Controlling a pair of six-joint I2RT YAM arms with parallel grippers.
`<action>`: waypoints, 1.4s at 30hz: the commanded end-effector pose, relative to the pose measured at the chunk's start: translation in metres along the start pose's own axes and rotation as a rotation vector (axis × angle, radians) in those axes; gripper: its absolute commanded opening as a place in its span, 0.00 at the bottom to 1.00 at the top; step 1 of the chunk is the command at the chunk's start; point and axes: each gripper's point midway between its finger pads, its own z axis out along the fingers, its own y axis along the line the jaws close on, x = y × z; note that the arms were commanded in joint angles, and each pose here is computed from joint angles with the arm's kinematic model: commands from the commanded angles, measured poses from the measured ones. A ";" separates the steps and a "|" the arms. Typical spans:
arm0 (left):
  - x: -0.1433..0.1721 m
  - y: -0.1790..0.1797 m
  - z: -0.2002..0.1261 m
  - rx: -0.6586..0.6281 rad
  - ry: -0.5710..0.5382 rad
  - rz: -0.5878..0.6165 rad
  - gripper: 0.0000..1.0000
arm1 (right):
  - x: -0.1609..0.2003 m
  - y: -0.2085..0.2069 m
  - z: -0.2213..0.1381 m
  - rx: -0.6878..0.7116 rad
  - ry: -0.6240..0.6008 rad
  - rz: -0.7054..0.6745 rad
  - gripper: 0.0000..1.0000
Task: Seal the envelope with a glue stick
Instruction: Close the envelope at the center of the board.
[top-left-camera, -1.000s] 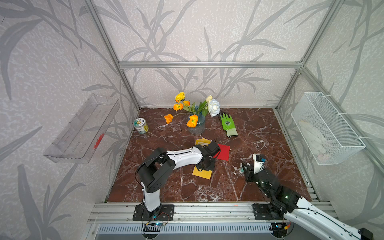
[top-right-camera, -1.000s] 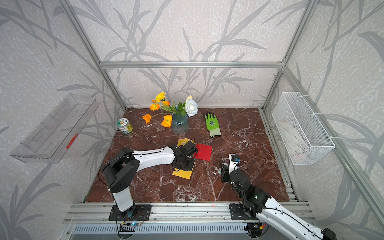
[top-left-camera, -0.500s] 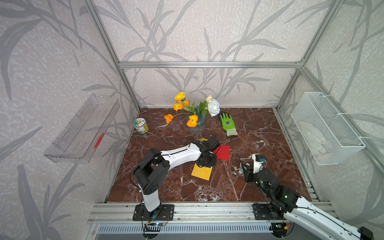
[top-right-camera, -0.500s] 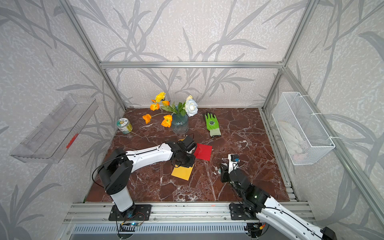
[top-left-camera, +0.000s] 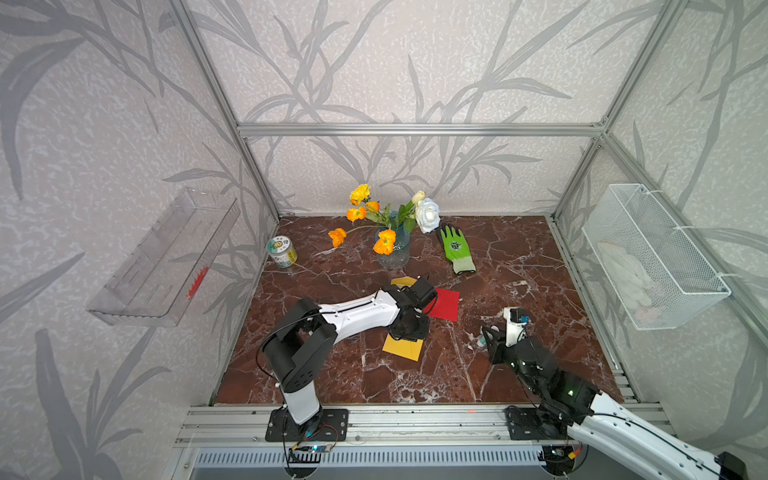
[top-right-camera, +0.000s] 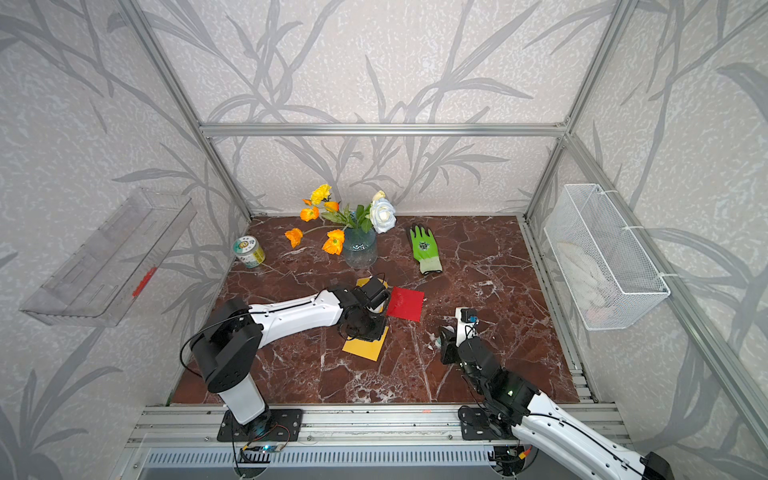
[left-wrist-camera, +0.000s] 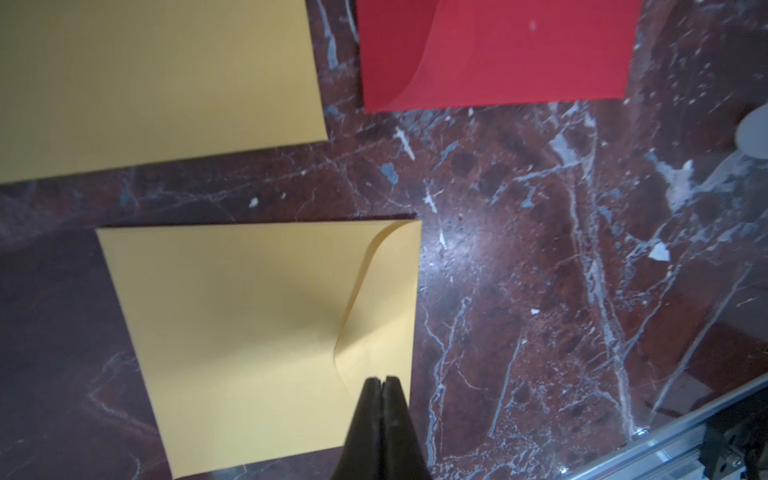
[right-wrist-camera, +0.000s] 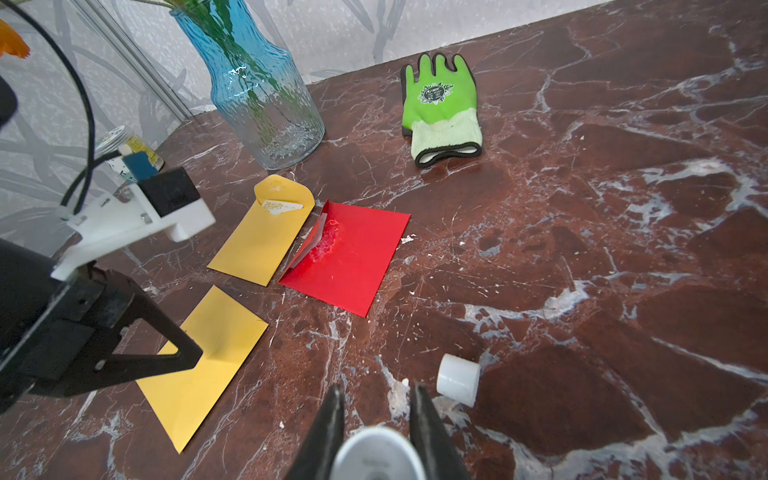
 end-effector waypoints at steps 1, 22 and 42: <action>0.005 0.002 0.004 -0.011 0.006 -0.008 0.00 | -0.013 0.008 -0.001 -0.022 -0.033 0.020 0.00; 0.025 0.038 0.046 -0.209 0.094 -0.001 0.00 | -0.017 0.009 -0.001 -0.021 -0.041 0.015 0.00; 0.003 0.039 0.060 -0.291 0.094 0.038 0.01 | -0.014 0.006 -0.001 -0.013 -0.036 0.012 0.00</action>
